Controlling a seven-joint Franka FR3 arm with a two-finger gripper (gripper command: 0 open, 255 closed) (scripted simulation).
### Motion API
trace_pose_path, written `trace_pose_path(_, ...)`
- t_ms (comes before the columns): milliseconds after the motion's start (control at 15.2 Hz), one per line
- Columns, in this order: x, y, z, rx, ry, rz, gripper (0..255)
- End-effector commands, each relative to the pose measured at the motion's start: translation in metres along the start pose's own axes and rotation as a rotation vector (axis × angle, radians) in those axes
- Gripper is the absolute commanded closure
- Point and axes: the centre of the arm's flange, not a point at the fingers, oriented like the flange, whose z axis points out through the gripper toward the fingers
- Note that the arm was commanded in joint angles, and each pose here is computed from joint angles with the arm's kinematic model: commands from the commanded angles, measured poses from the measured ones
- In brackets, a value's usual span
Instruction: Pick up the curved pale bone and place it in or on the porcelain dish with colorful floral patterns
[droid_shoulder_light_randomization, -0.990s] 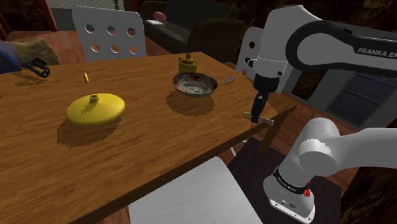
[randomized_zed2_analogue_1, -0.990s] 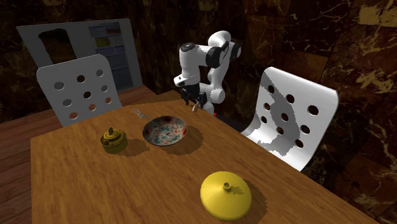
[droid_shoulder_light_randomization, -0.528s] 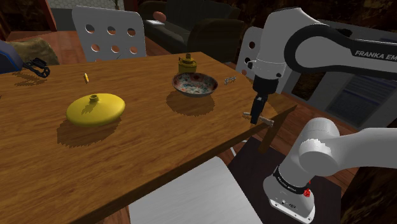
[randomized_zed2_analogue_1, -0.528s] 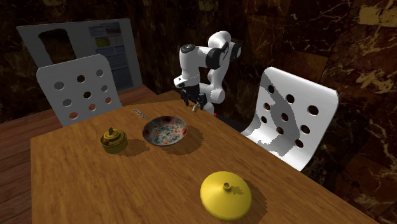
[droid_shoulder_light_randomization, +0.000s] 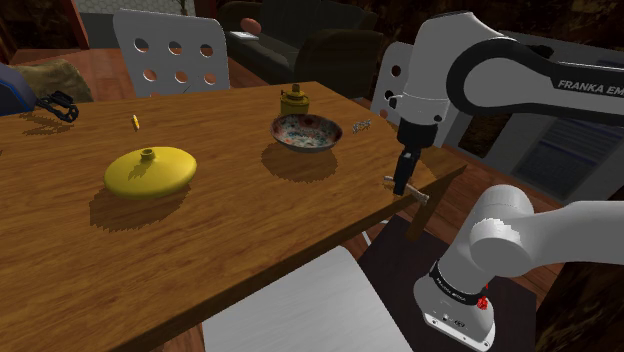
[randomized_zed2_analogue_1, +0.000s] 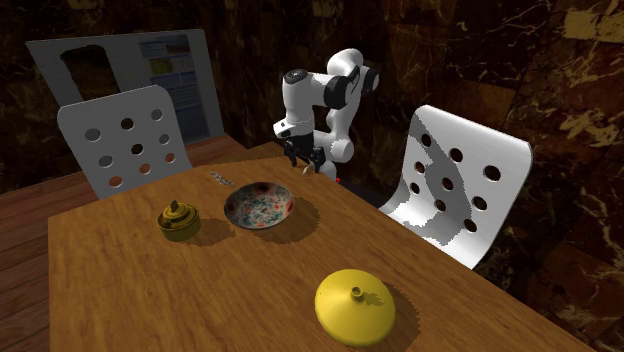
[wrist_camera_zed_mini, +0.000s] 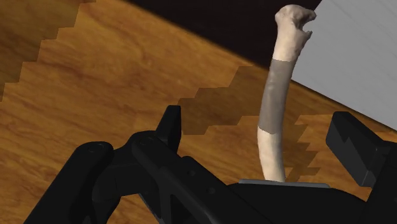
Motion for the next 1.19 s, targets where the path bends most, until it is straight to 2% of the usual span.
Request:
trace_pose_path(0, -0.031, -0.007, -0.007, -0.011, 0.144, -0.021, 255)
trace_pose_path(330, -0.029, -0.005, -0.009, -0.011, 0.144, -0.021, 255)
trace_pose_path(1122, -0.037, -0.006, -0.072, -0.011, 0.144, -0.021, 255)
